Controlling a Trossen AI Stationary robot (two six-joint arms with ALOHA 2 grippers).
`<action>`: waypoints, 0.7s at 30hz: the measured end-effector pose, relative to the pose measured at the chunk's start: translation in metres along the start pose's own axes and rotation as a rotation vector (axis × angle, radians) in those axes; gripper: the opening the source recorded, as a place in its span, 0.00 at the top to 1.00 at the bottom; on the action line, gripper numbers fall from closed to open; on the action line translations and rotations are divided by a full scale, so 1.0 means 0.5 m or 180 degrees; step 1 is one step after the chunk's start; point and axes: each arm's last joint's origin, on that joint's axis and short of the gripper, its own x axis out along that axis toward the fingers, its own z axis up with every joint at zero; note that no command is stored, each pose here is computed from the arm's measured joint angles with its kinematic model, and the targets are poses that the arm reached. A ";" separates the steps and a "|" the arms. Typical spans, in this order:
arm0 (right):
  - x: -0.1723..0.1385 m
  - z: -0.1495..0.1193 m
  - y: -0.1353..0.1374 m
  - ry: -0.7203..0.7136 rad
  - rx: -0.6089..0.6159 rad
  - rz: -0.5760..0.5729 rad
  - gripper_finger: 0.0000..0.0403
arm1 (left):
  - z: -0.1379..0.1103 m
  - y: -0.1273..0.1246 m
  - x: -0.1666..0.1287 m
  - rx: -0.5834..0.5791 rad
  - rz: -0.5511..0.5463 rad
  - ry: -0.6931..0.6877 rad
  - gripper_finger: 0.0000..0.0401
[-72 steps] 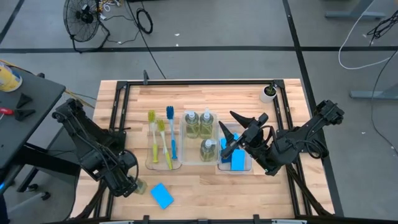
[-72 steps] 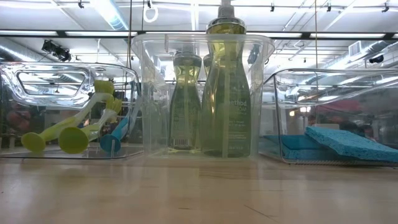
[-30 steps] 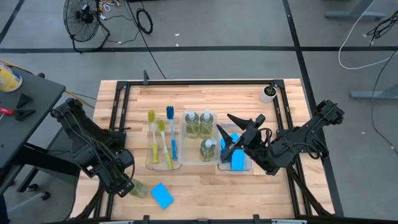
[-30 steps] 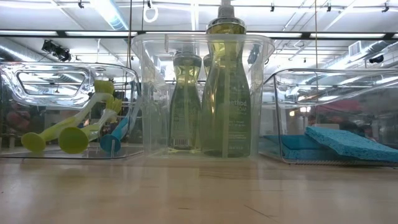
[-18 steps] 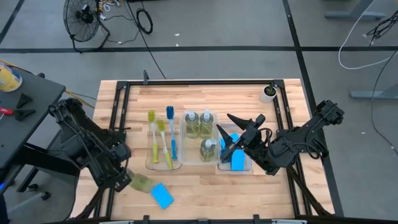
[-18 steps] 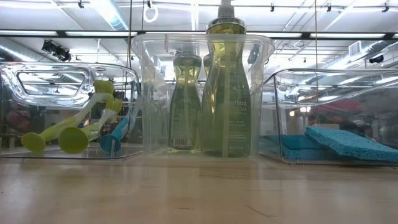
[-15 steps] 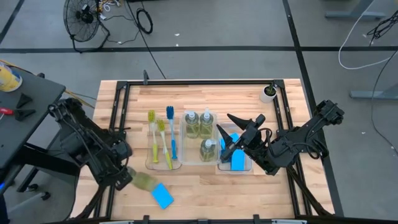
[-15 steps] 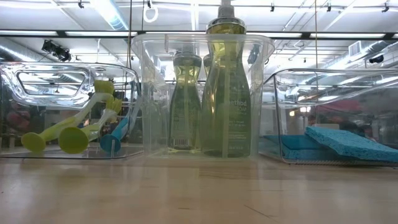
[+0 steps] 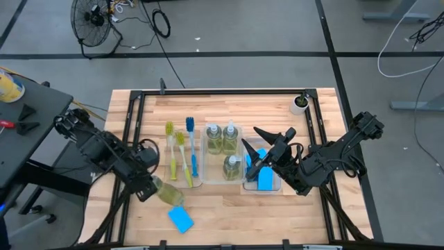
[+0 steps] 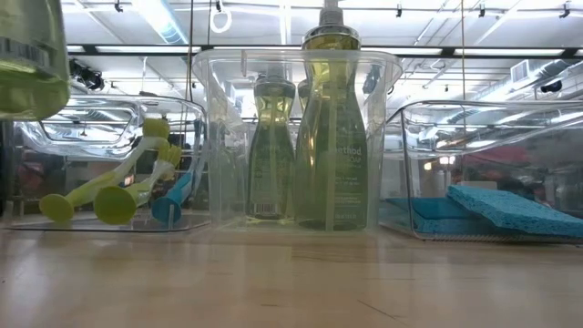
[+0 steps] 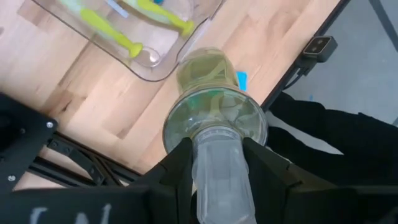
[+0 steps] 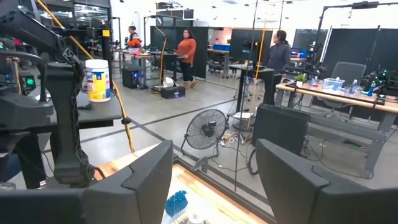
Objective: Pick & Place Kitchen Sink Supplies
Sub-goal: Put the transparent dishwashing liquid dispenser into the middle transparent bin
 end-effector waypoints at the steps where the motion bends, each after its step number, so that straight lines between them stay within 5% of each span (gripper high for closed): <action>1: 0.000 0.000 0.000 0.0000 0.0000 0.0000 0.43 | 0.004 0.001 0.000 0.0001 -0.0009 0.0008 0.70; 13: 0.000 0.000 0.000 0.0000 0.0001 0.0000 0.43 | 0.000 -0.031 0.025 0.0124 -0.0129 0.0249 0.70; 21: 0.000 0.000 0.000 0.0000 -0.0010 0.0001 0.43 | -0.035 -0.060 0.060 0.0740 0.0008 0.0534 0.70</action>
